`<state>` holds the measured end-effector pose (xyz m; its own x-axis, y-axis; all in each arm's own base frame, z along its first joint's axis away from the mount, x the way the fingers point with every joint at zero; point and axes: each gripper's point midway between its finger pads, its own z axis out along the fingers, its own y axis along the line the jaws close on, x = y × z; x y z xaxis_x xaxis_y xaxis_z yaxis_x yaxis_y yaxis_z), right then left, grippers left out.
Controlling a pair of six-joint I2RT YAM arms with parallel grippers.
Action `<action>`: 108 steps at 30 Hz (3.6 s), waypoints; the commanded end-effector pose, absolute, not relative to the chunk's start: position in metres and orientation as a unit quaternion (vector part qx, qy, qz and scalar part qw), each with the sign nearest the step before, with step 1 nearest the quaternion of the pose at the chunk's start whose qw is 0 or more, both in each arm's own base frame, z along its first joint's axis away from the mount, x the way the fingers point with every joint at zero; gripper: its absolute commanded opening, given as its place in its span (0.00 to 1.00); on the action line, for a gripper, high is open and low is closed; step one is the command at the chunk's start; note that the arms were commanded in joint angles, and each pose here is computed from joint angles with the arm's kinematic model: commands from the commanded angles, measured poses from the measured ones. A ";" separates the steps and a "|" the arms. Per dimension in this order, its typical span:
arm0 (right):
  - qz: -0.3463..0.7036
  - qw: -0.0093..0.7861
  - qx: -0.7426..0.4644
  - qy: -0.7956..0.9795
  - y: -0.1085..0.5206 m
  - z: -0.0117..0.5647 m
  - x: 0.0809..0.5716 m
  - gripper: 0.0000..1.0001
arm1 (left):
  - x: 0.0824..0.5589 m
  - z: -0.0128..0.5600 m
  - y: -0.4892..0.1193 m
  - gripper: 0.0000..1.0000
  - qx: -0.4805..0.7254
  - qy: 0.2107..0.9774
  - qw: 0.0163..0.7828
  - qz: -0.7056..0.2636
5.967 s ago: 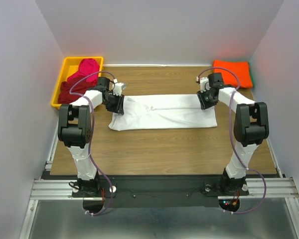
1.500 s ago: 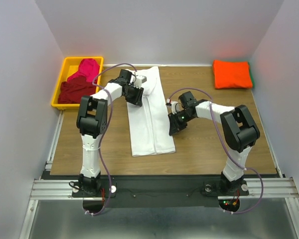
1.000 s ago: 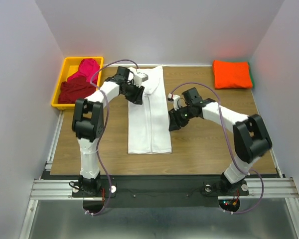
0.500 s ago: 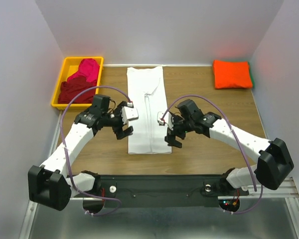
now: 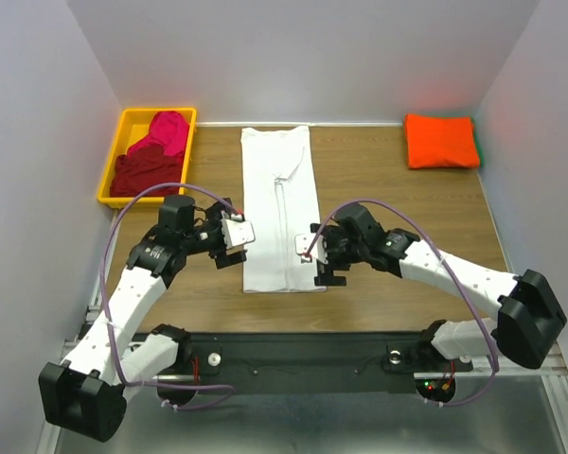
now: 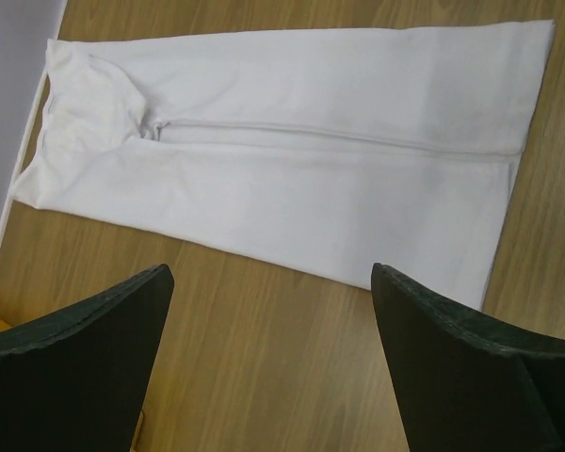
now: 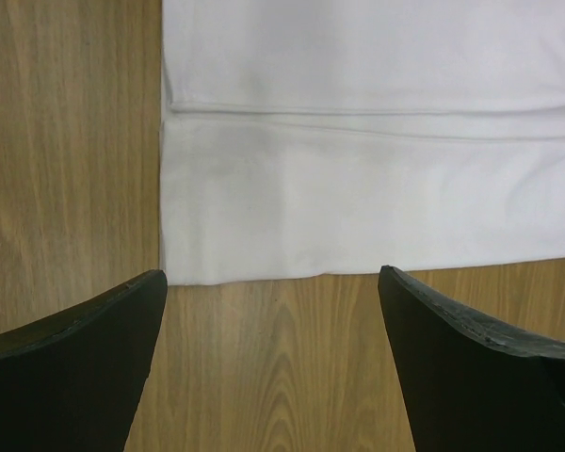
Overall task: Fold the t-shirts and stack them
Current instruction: Fold the tshirt
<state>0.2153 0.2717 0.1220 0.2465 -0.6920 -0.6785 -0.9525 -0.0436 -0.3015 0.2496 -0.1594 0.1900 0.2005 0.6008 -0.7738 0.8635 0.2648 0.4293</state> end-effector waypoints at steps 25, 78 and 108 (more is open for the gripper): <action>0.195 0.378 -0.758 0.494 0.271 0.058 0.181 0.58 | 0.180 0.039 -0.184 0.59 0.721 0.597 0.312 -0.166; 0.174 0.396 -0.683 0.589 0.277 0.138 0.278 0.01 | 0.266 0.117 -0.183 0.00 0.719 0.608 0.273 -0.198; 0.098 0.454 -0.631 0.621 0.274 0.132 0.464 0.80 | 0.447 0.112 -0.163 0.79 0.675 0.650 0.314 -0.155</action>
